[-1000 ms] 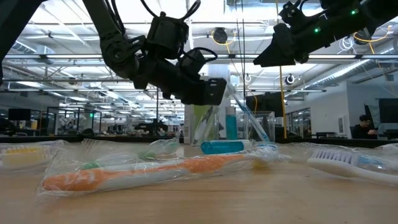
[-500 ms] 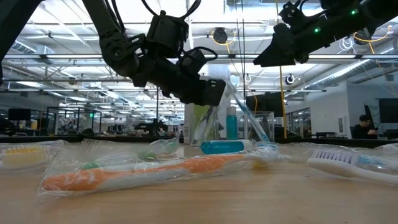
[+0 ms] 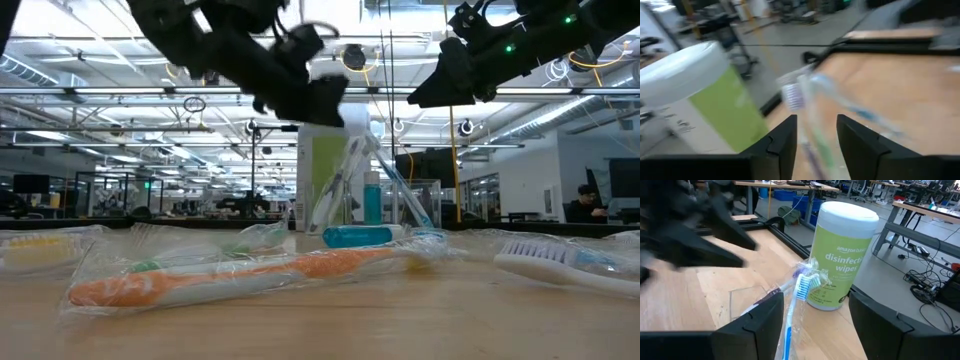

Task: Pick & Place toothbrushing station
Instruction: Put the top mouthwash into the transparent organizer

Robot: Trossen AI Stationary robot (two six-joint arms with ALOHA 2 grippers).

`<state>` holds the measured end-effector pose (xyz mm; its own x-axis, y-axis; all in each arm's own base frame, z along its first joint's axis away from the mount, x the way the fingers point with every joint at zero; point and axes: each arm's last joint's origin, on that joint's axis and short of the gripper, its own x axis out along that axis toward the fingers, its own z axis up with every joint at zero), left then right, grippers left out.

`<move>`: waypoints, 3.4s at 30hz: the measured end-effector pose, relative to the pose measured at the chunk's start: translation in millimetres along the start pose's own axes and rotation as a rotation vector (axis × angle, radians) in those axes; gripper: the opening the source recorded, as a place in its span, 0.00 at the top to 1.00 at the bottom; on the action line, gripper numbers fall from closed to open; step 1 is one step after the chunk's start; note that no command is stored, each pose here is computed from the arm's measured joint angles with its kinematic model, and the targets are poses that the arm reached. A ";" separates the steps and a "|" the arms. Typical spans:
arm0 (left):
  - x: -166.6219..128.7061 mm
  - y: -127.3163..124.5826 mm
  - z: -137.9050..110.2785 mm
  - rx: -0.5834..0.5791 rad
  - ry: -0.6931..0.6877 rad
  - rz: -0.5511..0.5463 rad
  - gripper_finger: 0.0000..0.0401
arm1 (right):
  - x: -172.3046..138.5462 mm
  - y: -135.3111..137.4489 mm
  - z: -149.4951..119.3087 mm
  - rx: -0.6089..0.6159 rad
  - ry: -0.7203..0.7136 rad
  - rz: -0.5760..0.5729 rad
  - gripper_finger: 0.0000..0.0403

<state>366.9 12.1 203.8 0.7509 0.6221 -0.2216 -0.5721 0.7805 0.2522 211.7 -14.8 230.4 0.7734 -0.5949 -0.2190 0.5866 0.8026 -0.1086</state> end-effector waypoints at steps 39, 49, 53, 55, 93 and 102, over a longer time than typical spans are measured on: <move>15.5 -98.1 -13.0 -0.016 0.519 -0.418 0.62 | -0.4 2.7 -4.0 0.056 0.040 0.086 0.46; 25.1 -90.3 -24.2 -0.027 0.602 -0.416 0.62 | -0.5 3.2 -3.9 0.054 0.041 0.104 0.46; 25.4 -92.0 -29.3 -0.032 0.637 -0.466 0.62 | -0.5 3.1 -3.9 0.053 0.041 0.104 0.46; 25.3 -92.2 -28.9 -0.027 0.636 -0.474 0.62 | -0.5 3.1 -3.7 0.055 0.039 0.104 0.46; 39.8 -87.2 -43.7 0.003 0.673 -0.500 0.54 | -0.4 3.3 -2.2 0.065 0.029 0.106 0.46; 39.9 -86.5 -44.0 0.006 0.678 -0.499 0.63 | -5.4 16.4 -4.7 0.009 0.079 0.595 0.46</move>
<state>431.8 -27.8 131.7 0.5532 0.1085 -0.8260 -0.2224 0.9747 -0.0210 216.0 1.7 225.2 0.9496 -0.0378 -0.3111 0.0603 0.9962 0.0628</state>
